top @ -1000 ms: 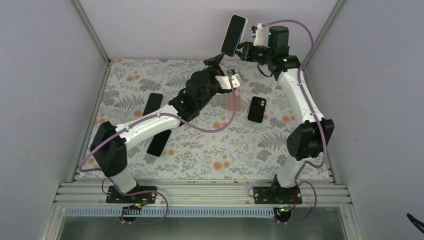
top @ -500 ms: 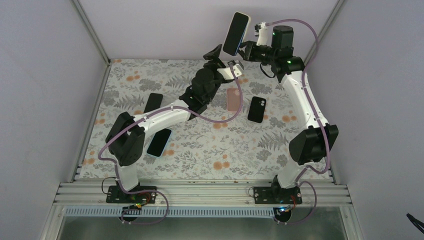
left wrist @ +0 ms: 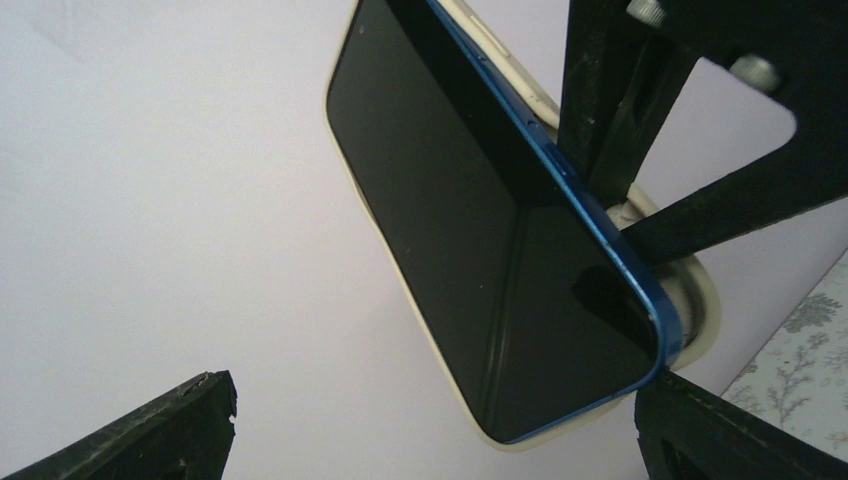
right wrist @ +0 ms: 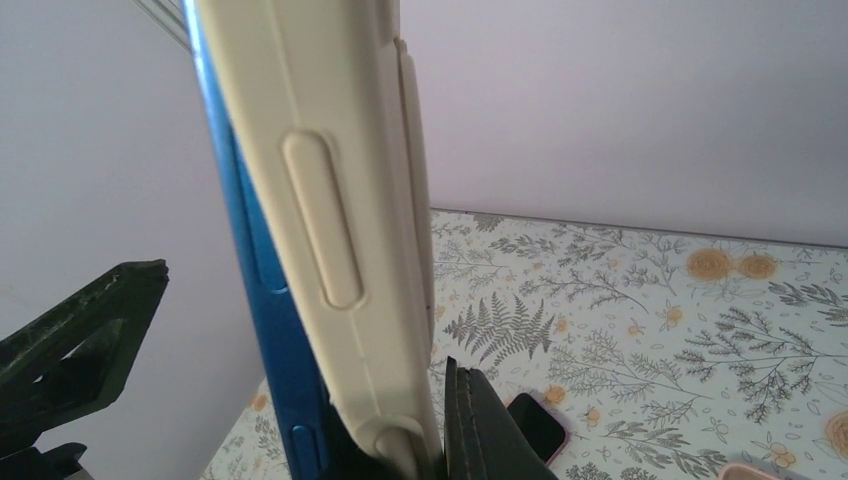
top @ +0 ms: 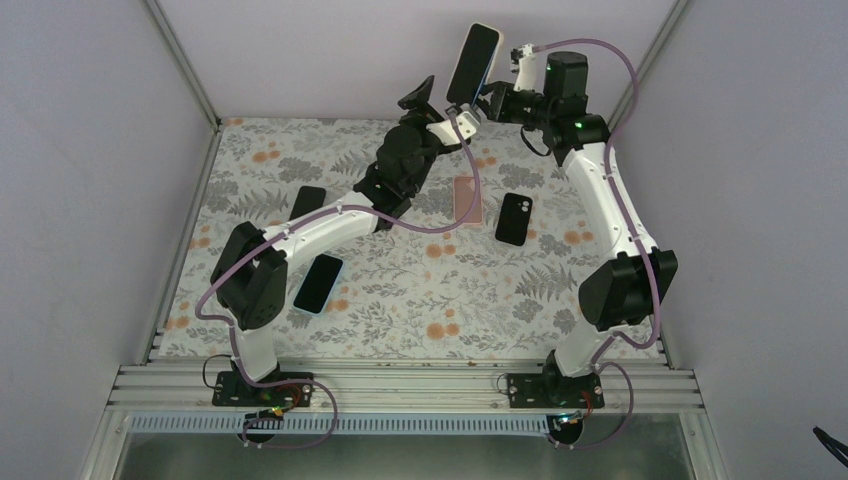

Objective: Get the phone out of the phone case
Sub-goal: Remove the phone case from the phone.

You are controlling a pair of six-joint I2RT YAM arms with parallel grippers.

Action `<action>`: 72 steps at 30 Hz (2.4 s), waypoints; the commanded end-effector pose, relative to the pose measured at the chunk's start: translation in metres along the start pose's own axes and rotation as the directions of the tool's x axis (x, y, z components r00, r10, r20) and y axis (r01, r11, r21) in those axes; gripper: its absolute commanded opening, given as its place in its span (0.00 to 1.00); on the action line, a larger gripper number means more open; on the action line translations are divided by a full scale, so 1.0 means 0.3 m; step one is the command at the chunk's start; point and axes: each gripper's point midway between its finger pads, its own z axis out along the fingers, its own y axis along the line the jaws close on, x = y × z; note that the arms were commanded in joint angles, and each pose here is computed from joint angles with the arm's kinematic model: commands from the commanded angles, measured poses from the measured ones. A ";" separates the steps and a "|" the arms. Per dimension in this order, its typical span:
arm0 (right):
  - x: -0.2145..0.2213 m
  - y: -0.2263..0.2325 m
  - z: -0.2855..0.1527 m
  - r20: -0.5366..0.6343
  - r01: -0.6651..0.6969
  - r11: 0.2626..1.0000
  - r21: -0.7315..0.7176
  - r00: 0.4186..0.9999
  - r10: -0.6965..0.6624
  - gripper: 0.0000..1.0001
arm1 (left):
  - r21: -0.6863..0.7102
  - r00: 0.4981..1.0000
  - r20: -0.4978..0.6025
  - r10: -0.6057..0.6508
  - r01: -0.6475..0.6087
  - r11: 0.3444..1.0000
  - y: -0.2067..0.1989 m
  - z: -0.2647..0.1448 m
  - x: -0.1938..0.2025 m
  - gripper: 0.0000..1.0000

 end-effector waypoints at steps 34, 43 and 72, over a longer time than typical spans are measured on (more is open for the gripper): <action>0.246 0.203 -0.064 -0.243 0.134 0.969 -0.208 0.953 -0.183 0.03 | -0.715 0.976 0.115 0.183 -0.047 0.697 0.306 -0.114 -0.146 0.42; 0.286 0.182 -0.078 -0.257 0.145 0.972 -0.186 0.948 -0.190 0.03 | -0.712 0.974 0.141 0.179 -0.026 0.701 0.313 -0.120 -0.176 0.17; 0.082 -0.273 -0.118 -0.152 0.309 0.786 0.536 0.951 -0.270 0.03 | -0.349 0.992 0.127 0.025 0.022 0.937 0.237 -0.211 -0.157 0.02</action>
